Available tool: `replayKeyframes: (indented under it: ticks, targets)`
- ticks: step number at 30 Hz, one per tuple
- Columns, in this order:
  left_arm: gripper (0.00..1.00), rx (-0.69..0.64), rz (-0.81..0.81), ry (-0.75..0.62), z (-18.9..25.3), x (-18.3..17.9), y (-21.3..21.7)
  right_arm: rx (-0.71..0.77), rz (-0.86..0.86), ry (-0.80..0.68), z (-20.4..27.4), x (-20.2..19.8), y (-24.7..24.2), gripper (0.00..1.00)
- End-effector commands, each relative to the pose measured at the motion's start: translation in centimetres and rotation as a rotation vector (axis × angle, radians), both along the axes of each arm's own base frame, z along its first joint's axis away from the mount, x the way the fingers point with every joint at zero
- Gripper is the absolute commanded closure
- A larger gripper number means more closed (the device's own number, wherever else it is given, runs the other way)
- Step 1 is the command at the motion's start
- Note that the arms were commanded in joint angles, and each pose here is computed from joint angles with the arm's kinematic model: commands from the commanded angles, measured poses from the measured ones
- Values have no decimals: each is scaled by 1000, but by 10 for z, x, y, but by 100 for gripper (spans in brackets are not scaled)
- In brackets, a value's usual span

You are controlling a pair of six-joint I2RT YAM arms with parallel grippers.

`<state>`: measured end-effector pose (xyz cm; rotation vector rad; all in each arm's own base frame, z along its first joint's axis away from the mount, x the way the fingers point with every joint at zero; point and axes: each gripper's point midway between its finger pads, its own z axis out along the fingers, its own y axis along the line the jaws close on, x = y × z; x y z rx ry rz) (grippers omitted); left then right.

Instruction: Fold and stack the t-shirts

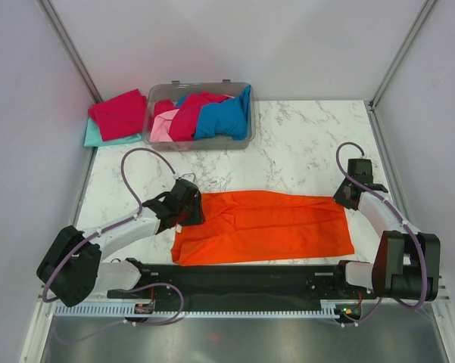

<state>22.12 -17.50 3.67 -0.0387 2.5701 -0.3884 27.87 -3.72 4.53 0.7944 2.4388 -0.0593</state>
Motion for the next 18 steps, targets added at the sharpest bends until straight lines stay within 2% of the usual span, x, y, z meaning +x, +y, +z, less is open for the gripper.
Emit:
replayKeyframes:
  ticks: [1,4,8,9,14,18]
  targets:
    - [59,-49,6,-8,6,5,-14,-16,-8,-16,1,3,-4,100]
    - [68,-74,-14,-22,10,8,-21,-15,-7,-14,1,2,-4,100]
    - [95,-80,-28,-54,19,16,-26,-16,-8,-13,0,3,-5,100]
    - [98,-75,-30,-60,21,16,-25,-15,-6,-13,0,3,-4,100]
    - [98,-41,-38,-129,49,22,-17,-7,-1,-29,5,4,-2,100]
    - [98,-36,-28,-162,66,11,-2,-10,-2,-52,15,5,-3,100]
